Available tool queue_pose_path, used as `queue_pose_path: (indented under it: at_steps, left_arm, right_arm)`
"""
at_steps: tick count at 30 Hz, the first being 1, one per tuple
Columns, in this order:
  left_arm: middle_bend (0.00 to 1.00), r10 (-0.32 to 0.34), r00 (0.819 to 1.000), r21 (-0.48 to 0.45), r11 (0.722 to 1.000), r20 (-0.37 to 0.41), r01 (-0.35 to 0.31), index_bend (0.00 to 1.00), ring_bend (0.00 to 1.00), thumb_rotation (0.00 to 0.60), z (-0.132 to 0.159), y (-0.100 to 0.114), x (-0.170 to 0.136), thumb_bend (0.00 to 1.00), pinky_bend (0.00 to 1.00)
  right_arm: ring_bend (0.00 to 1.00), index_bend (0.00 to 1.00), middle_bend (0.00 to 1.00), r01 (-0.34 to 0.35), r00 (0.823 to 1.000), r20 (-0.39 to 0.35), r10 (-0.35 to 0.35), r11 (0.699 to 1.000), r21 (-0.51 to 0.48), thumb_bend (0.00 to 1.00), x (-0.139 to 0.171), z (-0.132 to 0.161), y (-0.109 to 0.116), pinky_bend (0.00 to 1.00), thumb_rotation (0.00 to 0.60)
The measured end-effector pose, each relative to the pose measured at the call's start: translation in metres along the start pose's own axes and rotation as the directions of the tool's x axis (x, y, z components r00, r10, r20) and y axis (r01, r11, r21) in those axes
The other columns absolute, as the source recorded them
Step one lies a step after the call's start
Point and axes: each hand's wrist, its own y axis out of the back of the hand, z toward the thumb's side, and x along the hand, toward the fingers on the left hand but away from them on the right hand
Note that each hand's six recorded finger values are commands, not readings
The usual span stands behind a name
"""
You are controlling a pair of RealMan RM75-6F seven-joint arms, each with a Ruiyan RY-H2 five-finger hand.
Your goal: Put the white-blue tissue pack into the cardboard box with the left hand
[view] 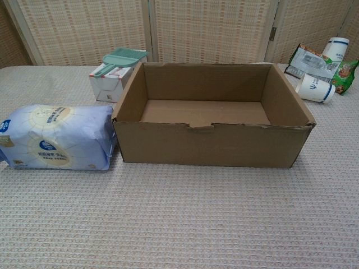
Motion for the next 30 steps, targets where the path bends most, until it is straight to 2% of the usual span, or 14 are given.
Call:
queue_pose_path:
  at_steps: [13, 19, 30]
  left_arm:
    - [0.0, 0.005, 1.0, -0.002, 1.0, 0.006, -0.005, 0.0, 0.0, 0.6, 0.001, 0.005, -0.001, 0.19, 0.08]
    - [0.0, -0.021, 1.0, -0.002, 1.0, 0.005, 0.022, 0.0, 0.0, 0.6, 0.006, 0.004, -0.001, 0.18, 0.07]
    - [0.0, -0.072, 0.997, -0.008, 0.997, 0.035, 0.072, 0.0, 0.0, 0.6, 0.044, 0.0, 0.0, 0.18, 0.06]
  right_arm:
    - [0.0, 0.06, 0.03, -0.001, 1.0, -0.003, 0.001, 1.0, 0.0, 0.0, 0.0, 0.002, -0.001, 0.0, 0.6]
    - [0.0, 0.06, 0.03, -0.012, 1.0, -0.002, 0.012, 1.0, 0.0, 0.0, 0.0, 0.001, -0.003, 0.0, 0.6]
    - [0.0, 0.06, 0.03, -0.018, 1.0, -0.009, 0.018, 1.0, -0.011, 0.0, 0.0, 0.001, -0.002, 0.0, 0.6]
